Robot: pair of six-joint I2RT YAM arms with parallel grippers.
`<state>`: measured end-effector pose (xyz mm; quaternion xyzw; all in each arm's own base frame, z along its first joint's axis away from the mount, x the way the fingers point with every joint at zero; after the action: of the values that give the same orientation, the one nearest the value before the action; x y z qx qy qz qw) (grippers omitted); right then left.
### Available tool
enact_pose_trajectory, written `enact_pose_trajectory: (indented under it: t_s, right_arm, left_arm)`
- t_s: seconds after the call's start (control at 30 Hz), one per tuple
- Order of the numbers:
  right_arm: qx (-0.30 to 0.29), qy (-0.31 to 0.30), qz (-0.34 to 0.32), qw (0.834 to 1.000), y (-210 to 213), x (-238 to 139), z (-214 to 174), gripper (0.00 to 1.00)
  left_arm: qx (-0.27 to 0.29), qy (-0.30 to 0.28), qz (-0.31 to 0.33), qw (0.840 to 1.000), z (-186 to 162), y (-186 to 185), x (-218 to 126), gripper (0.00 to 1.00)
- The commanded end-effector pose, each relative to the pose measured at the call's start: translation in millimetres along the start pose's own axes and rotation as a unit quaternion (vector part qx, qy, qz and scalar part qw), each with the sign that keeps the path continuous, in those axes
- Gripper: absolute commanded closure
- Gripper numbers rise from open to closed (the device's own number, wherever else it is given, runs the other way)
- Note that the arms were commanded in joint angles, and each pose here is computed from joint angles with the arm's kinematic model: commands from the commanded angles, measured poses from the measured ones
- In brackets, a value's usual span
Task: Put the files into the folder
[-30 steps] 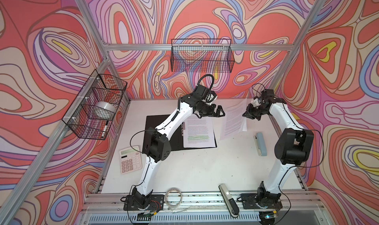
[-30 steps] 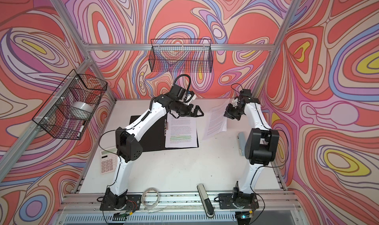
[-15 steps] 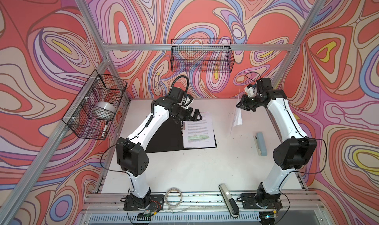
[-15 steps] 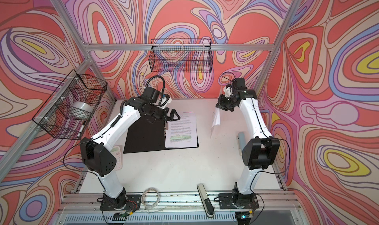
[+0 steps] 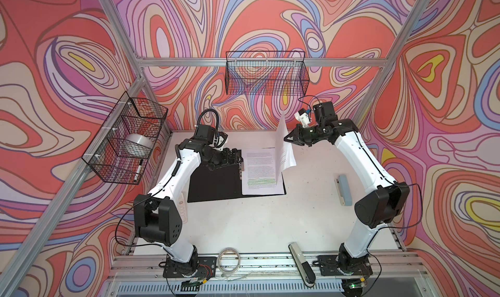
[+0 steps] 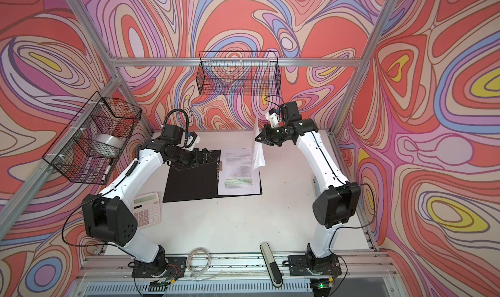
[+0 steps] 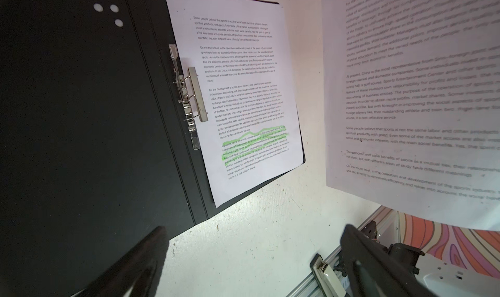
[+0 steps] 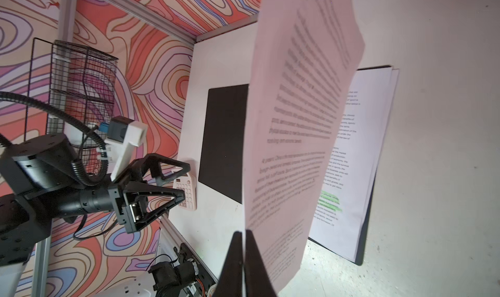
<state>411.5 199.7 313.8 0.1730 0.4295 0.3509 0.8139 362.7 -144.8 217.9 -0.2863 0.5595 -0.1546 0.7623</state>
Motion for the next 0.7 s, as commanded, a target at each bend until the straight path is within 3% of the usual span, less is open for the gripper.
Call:
enact_pose_trajectory:
  t_s: [0.0, 0.27, 0.67]
  right_arm:
    - [0.010, -0.024, 0.030, 0.999, 4.5, 1.5, 0.9, 1.00]
    - [0.069, -0.010, 0.011, 0.998, -48.0, 53.7, -34.5, 1.00]
    - [0.144, 0.067, -0.057, 0.986, -136.4, 129.6, -102.9, 1.00]
  left_arm:
    - [0.015, -0.026, 0.001, 1.000, 6.7, 3.1, -10.4, 0.00]
    - [0.009, -0.027, 0.010, 1.000, 9.6, 10.1, -11.0, 0.00]
    - [0.008, -0.026, 0.016, 0.999, 9.7, 17.2, -8.3, 0.00]
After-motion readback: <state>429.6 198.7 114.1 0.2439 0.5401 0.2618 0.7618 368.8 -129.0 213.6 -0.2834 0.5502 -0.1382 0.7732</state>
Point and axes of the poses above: each gripper's point midway between its finger pads, its own x axis out along the fingers, its own y axis along the line the jaws close on, z = x × y, the point moved 2 cm from there along -x, back along the fingers, and after that the axes turned 14 degrees about -x, right-handed, at the moved point
